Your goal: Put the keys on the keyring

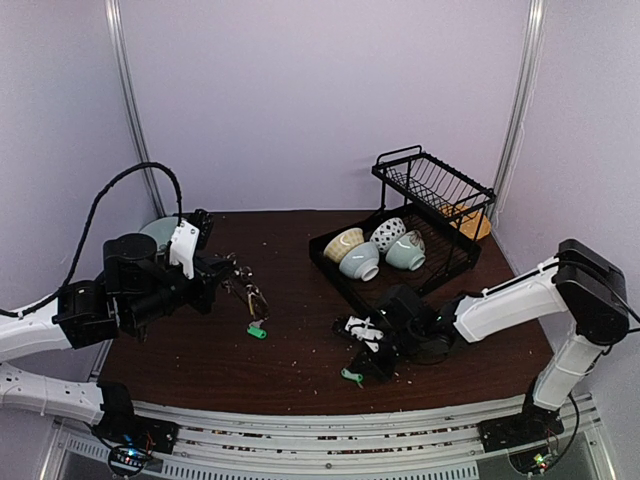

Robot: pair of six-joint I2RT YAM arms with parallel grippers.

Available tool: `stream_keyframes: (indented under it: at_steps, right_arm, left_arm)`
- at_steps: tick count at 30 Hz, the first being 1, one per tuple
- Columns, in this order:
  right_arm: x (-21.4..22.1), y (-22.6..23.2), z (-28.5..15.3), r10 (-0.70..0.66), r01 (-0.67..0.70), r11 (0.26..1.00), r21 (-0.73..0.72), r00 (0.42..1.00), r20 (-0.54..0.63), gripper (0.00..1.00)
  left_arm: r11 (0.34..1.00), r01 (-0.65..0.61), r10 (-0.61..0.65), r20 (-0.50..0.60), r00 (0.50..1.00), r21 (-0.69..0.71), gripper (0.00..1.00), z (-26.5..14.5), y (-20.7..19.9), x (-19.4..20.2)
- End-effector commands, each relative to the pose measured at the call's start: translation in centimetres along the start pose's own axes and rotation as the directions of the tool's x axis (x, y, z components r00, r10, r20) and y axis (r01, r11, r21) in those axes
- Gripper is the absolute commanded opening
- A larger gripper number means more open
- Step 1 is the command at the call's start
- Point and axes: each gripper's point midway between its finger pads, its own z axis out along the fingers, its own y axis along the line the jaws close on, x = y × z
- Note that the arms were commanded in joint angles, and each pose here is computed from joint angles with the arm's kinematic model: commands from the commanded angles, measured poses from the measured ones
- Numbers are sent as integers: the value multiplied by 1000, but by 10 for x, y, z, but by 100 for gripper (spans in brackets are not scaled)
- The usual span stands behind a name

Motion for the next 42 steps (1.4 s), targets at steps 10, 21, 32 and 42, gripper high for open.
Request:
stream_keyframes:
  at_steps: [10,21,32,42]
  right_arm:
    - [-68,11,-69,48,-59,996,63,985,164,0]
    - [-106,19,-118,45,-72,993,92,962,268,0]
    - [-46,-60,-49,360,-363,899,245,931,60,32]
    - [-17,-64,-2,444,-434,877,205,896,-3,40]
  left_arm:
    - [996,-45,39,78,996,74,0,8,-18,-27]
    - [968,-130,94,170,981,213,0,7,-49,-41]
    - [993,-54,44,98,994,108,0,11,-27,-22]
    - [991,-66,56,88,995,116,0,14,-30,-20]
